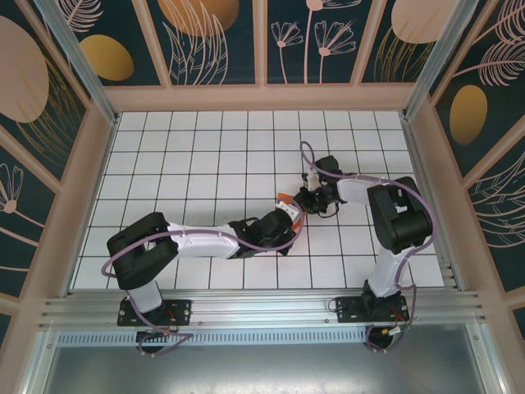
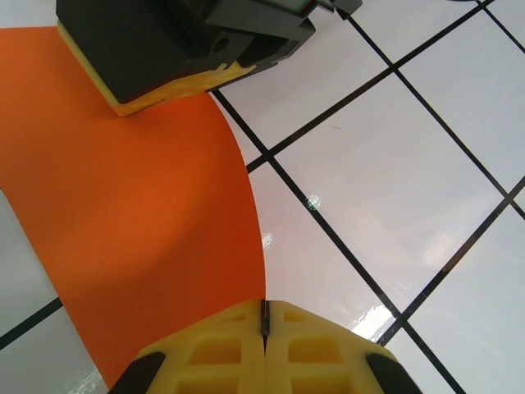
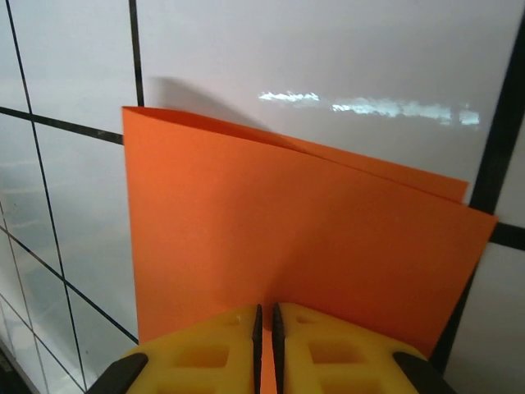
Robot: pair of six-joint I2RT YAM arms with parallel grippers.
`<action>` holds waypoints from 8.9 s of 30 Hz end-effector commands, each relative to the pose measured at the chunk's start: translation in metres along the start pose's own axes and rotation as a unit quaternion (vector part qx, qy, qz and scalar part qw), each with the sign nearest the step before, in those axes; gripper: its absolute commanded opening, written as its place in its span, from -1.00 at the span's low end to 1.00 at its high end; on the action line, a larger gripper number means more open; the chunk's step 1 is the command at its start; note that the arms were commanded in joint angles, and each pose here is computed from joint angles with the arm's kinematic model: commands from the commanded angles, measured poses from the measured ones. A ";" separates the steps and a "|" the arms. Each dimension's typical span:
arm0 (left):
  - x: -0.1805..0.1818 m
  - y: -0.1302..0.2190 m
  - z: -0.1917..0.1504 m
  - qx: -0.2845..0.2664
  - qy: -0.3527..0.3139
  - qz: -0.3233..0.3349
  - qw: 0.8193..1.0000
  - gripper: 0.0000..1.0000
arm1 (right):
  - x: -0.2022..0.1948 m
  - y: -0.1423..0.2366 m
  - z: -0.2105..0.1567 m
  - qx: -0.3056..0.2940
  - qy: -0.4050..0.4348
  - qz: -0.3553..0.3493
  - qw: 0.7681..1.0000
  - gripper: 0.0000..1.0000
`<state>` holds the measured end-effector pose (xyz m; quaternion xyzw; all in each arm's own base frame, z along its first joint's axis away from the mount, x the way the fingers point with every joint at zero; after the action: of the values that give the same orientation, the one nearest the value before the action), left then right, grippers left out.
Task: Fold a paper plane with a square sheet of paper (pick it up from the middle)
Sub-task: Third fold the triangle at the center of the table.
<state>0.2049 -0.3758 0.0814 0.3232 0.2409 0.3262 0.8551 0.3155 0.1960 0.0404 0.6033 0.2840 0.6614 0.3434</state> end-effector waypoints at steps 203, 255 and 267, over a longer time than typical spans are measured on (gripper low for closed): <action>0.069 -0.040 -0.042 0.105 0.027 0.001 0.994 -0.93 | 0.010 0.036 -0.054 -0.076 -0.099 0.112 0.986 -0.79; 0.078 -0.041 -0.056 0.109 0.033 0.022 0.993 -0.94 | 0.022 0.023 -0.088 -0.070 -0.113 0.147 0.980 -0.75; 0.077 -0.042 -0.057 0.113 0.034 0.021 0.993 -0.94 | 0.031 0.014 -0.099 -0.060 -0.123 0.169 0.976 -0.74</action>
<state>0.2496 -0.3504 0.0371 0.3447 0.2825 0.3059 0.8413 0.2095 0.2091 0.0553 0.6988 0.1083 0.6389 0.3031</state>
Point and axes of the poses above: each hand's point on the last joint's axis, 136 mm out from that joint toward the fingers, its own y axis back along the fingers, its own x axis along the line the jaws close on, z = x × y, the point moved 3 cm from there along y, back along the fingers, and after that the axes turned 5 degrees about -y, right-handed, at the moved point
